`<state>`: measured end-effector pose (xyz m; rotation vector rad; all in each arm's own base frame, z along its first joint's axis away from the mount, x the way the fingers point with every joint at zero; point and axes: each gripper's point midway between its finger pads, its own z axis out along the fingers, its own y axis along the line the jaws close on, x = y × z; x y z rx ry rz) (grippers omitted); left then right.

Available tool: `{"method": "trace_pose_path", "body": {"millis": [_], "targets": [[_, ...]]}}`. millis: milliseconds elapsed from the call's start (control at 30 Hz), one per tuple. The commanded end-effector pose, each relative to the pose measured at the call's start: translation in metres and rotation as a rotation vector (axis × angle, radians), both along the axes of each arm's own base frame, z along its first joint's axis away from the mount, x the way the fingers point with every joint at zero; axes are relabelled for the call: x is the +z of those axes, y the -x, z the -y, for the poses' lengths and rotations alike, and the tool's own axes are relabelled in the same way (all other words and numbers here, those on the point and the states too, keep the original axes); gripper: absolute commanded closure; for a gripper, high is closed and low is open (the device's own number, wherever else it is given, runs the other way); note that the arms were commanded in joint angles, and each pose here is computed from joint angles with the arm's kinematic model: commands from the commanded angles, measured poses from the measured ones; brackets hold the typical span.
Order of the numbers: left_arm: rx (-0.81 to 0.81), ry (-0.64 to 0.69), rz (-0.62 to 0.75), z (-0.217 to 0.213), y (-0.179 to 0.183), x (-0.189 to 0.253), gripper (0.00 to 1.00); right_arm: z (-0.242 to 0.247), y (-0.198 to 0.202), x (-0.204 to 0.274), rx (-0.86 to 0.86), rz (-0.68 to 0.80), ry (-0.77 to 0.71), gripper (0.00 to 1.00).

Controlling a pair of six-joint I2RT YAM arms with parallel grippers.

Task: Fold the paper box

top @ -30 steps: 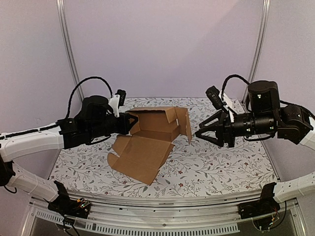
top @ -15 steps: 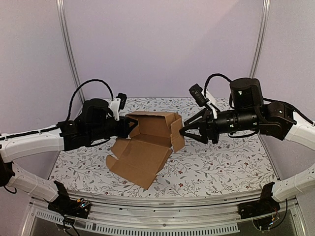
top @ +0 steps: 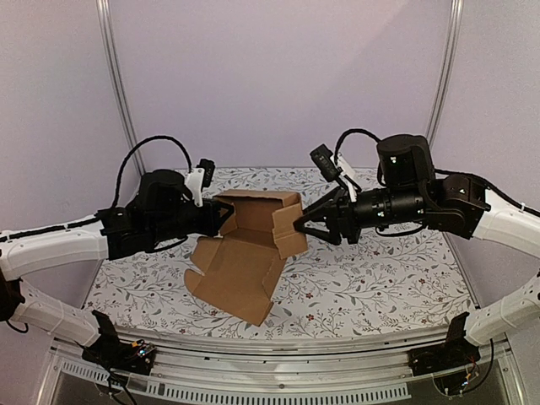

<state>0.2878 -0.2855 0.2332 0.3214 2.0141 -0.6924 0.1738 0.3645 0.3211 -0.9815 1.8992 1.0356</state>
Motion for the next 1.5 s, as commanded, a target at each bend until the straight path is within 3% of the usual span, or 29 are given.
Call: {"method": "trace_pose_path", "body": {"millis": [0,400,1467], "targets": [[0.018,0.008,0.023,-0.005,-0.002,0.006,1.00,-0.004,-0.013,0.002,-0.075,-0.001,-0.006,0.52],[0.049,-0.015,0.005,-0.008,-0.006,0.002,1.00,-0.009,-0.028,-0.011,-0.178,-0.005,0.023,0.52],[0.160,-0.093,-0.109,-0.012,-0.016,-0.022,1.00,-0.028,-0.070,-0.074,-0.414,-0.065,0.172,0.41]]}}
